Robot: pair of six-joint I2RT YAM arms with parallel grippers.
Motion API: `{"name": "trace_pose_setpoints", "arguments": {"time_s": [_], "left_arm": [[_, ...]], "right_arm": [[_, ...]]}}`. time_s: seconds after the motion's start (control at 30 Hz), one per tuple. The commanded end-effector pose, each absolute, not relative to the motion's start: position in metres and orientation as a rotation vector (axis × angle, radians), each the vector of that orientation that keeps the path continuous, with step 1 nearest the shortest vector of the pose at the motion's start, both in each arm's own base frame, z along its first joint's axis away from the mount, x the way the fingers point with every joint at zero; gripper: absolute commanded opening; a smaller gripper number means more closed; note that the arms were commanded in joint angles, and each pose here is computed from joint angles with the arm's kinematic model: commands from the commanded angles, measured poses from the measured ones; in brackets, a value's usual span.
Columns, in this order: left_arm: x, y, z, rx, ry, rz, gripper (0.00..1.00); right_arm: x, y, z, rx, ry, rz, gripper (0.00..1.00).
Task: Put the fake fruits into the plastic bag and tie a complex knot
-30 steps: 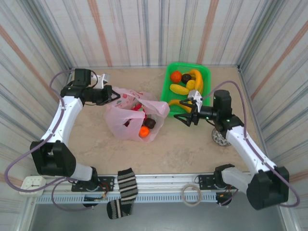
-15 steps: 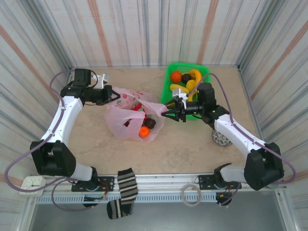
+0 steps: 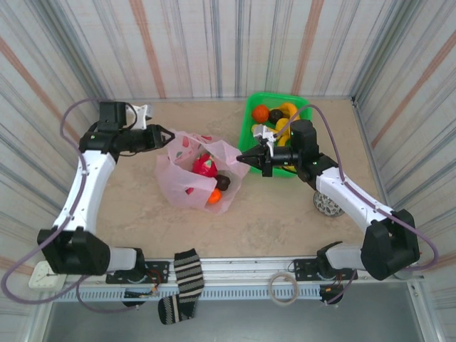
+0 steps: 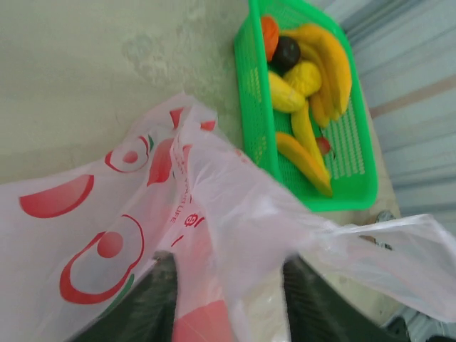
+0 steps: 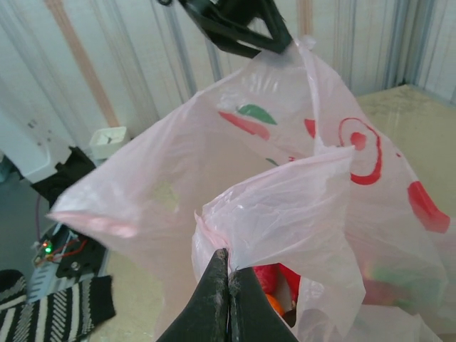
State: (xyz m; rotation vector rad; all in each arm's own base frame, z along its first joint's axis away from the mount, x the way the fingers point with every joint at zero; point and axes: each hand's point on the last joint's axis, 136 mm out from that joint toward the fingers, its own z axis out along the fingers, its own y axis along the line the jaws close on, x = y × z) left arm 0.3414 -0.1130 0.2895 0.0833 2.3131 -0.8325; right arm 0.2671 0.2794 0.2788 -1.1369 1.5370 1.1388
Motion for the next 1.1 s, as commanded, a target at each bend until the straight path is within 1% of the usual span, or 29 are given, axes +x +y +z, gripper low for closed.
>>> {"name": "trace_pose_setpoints", "arguments": {"time_s": [0.0, 0.13, 0.2, 0.23, 0.33, 0.4, 0.5, 0.6, 0.8, 0.97, 1.07], "left_arm": [[0.334, -0.098, 0.335, 0.148, 2.157, -0.690, 0.53], [0.311, -0.112, 0.364, 0.301, 2.044, -0.707, 0.56], [0.293, -0.132, 0.372, 0.451, 1.986, -0.688, 0.57], [0.278, -0.149, 0.376, 0.562, 1.945, -0.674, 0.59], [0.244, -0.181, 0.371, 0.802, 1.853, -0.589, 0.63], [0.224, -0.195, 0.364, 0.922, 1.811, -0.546, 0.67], [0.201, -0.207, 0.349, 1.068, 1.786, -0.458, 0.72], [0.184, -0.217, 0.330, 1.184, 1.800, -0.368, 0.73], [0.168, -0.236, 0.286, 1.339, 1.765, -0.089, 0.76], [0.188, -0.234, 0.266, 1.342, 1.749, 0.195, 0.79], [0.196, -0.245, 0.264, 1.347, 1.698, 0.233, 0.79]], "right_arm": [[0.272, 0.280, 0.300, -1.090, 1.514, 1.101, 0.00], [0.280, 0.278, 0.298, -1.059, 1.536, 1.062, 0.00], [0.282, 0.277, 0.297, -1.050, 1.545, 1.052, 0.00], [0.283, 0.276, 0.297, -1.043, 1.547, 1.043, 0.00], [0.288, 0.272, 0.296, -1.024, 1.561, 1.024, 0.00], [0.287, 0.272, 0.296, -1.022, 1.565, 1.023, 0.00], [0.288, 0.270, 0.294, -1.018, 1.575, 1.023, 0.00], [0.287, 0.270, 0.292, -1.024, 1.580, 1.029, 0.00], [0.287, 0.270, 0.291, -1.024, 1.587, 1.028, 0.00], [0.286, 0.271, 0.288, -1.028, 1.592, 1.033, 0.00], [0.286, 0.270, 0.287, -1.029, 1.598, 1.031, 0.00]]}}
